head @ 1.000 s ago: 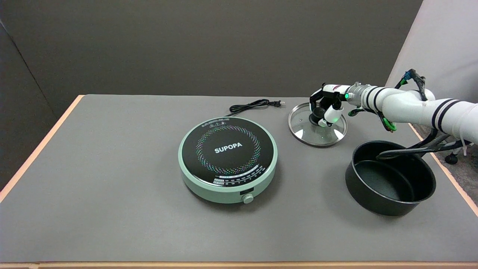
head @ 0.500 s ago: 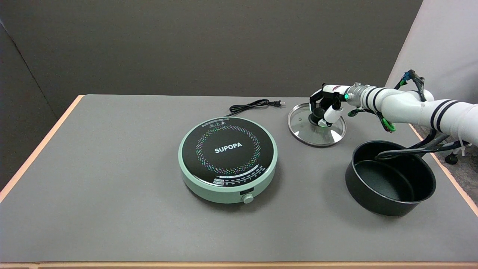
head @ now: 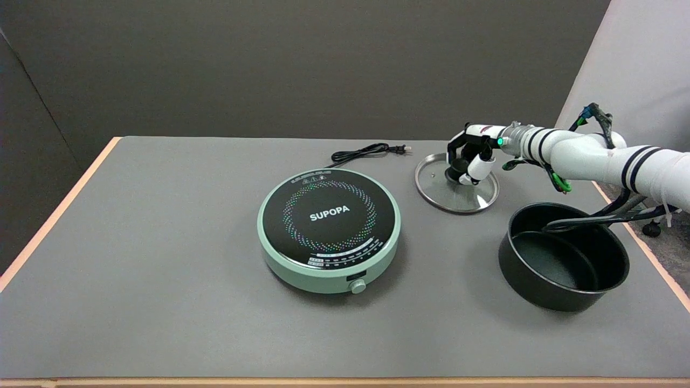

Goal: Place the pot lid onto the table.

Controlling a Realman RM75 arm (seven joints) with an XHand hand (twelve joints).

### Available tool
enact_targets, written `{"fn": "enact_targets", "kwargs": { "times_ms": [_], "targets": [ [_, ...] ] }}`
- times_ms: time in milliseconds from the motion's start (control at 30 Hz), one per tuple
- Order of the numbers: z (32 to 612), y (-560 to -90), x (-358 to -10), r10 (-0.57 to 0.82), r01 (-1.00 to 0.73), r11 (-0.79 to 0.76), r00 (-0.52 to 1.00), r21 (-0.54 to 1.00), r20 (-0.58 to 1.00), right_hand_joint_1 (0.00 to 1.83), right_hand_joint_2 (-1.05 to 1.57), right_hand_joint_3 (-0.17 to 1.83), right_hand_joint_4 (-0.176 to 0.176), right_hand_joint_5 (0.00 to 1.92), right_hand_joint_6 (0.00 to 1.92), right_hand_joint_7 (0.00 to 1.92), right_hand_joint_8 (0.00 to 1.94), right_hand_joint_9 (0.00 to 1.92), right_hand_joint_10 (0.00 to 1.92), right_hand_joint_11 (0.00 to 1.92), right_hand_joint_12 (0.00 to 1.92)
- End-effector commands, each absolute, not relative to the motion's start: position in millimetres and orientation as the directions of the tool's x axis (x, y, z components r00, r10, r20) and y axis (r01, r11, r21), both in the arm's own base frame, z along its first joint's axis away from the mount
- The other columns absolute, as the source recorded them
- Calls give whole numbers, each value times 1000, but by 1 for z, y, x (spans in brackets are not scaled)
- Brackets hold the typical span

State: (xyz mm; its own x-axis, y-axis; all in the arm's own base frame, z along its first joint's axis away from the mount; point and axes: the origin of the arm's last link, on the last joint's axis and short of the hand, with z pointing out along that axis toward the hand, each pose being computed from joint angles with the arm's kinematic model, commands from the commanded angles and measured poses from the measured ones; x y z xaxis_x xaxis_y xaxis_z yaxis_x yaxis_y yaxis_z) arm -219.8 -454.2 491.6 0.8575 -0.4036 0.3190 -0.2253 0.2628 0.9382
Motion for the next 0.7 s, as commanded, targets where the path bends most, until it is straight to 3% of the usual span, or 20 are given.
{"fn": "enact_targets", "kwargs": {
  "times_ms": [33, 67, 167, 267, 433, 467, 533, 600, 700],
  "targets": [
    [488, -454, -219, -402, -231, 252, 858, 940, 319, 1069, 570, 982, 176, 598, 327, 799, 339, 804, 701, 549, 1118],
    [488, -455, -219, -402, -232, 251, 858, 940, 319, 1092, 542, 1022, 173, 533, 240, 732, 265, 760, 620, 518, 976],
    [486, -456, -217, -400, -235, 246, 859, 940, 319, 941, 484, 1060, 152, 400, 174, 503, 179, 568, 383, 381, 702],
    [485, -456, -216, -396, -241, 243, 860, 940, 323, 917, 369, 1068, 136, 298, 153, 307, 155, 384, 221, 292, 536],
    [481, -459, -196, -324, -308, 219, 872, 926, 367, 818, 280, 946, 111, 124, 124, 71, 138, 105, 178, 155, 488],
    [489, -467, -143, -218, -238, 165, 938, 957, 270, 768, 285, 899, 100, 74, 137, 31, 133, 62, 199, 123, 517],
    [476, -458, -171, -225, -380, 166, 884, 910, 410, 727, 279, 848, 96, 32, 123, 11, 109, 18, 207, 94, 533],
    [475, -456, -154, -154, -431, 136, 880, 892, 449, 711, 230, 798, 81, 42, 59, 25, 40, 18, 197, 98, 545],
    [465, -452, -129, -73, -501, 66, 860, 863, 505, 554, 283, 801, 79, 3, 96, -1, 91, 1, 202, 88, 520]
  ]
}}
